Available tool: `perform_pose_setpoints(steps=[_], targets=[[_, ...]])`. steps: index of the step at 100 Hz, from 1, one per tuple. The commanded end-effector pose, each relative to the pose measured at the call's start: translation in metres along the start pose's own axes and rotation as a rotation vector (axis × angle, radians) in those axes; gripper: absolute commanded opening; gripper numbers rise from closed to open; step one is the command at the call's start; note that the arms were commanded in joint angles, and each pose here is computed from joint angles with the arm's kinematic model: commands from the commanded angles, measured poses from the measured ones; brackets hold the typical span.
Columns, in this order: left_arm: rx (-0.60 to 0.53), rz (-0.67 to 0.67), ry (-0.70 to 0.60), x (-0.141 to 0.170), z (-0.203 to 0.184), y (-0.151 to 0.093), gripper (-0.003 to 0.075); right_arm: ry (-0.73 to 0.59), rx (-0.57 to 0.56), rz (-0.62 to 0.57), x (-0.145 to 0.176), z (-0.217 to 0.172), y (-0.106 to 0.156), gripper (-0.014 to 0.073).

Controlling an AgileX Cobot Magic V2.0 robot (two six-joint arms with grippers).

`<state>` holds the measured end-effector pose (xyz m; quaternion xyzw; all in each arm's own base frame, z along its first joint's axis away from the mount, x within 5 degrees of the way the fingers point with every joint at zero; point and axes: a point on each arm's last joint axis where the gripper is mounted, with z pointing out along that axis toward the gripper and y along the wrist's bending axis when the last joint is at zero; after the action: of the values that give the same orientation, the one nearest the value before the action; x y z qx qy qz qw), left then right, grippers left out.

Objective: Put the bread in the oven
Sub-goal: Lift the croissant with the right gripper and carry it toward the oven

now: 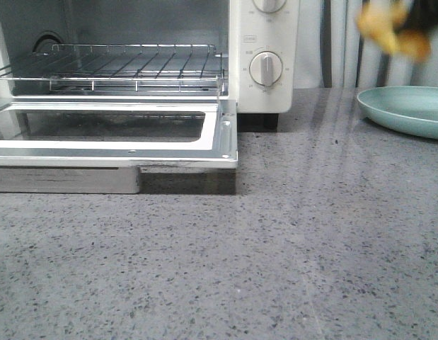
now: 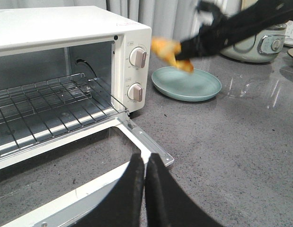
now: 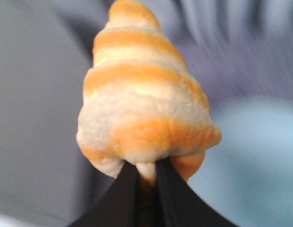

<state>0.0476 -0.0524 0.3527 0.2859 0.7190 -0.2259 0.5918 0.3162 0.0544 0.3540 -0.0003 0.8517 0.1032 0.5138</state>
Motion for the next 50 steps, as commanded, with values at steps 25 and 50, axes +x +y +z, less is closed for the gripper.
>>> perform_pose_setpoints(steps=[25,50], targets=[[-0.044,-0.026,-0.123,-0.018,-0.002,0.005,-0.0022,-0.346,-0.479,-0.386,-0.046,-0.098,0.166,-0.0064],[-0.044,-0.026,-0.123,-0.018,-0.002,0.005,-0.0022,-0.176,-0.573,-0.639,0.016,-0.055,0.243,-0.0069]])
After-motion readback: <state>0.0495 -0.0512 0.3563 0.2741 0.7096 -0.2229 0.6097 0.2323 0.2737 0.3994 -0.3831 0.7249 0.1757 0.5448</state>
